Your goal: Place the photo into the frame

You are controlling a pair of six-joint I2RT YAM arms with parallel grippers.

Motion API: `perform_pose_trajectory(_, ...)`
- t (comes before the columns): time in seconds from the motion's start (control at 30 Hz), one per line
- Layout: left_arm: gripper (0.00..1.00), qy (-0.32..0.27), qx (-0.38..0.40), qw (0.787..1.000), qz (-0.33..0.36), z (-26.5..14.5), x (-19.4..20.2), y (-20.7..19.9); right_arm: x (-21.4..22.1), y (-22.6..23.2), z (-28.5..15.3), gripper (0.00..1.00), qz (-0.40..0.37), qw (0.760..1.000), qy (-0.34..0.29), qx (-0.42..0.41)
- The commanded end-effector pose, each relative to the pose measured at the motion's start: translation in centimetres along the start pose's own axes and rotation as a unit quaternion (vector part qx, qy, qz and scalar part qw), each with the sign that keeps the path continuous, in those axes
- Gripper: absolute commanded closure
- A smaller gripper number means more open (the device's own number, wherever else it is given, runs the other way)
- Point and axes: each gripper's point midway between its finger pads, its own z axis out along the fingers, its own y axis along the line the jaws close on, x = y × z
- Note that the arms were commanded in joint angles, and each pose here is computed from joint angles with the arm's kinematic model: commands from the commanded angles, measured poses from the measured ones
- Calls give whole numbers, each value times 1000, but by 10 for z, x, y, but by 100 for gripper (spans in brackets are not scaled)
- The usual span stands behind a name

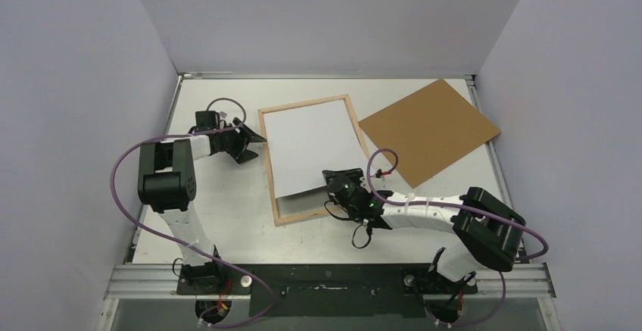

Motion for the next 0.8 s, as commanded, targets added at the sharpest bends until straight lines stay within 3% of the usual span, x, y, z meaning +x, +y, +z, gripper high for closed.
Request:
perform_pose_trajectory(0.0,38,-9,-14,1000,13,2,-7,4,13,34,-1,72,153,988,20,-29)
perform_pose_trajectory(0.23,38,-8,-15,1000,14,2,-7,4,19,32,-2,66,146,988,34,-27)
perform_pose_trajectory(0.47,38,-12,-19,1000,14,-2,-9,6,7,26,-20,36,101,995,22,4)
perform_pose_trajectory(0.77,34,-17,-37,999,24,-8,-13,7,-23,-8,-59,24,14,993,13,113)
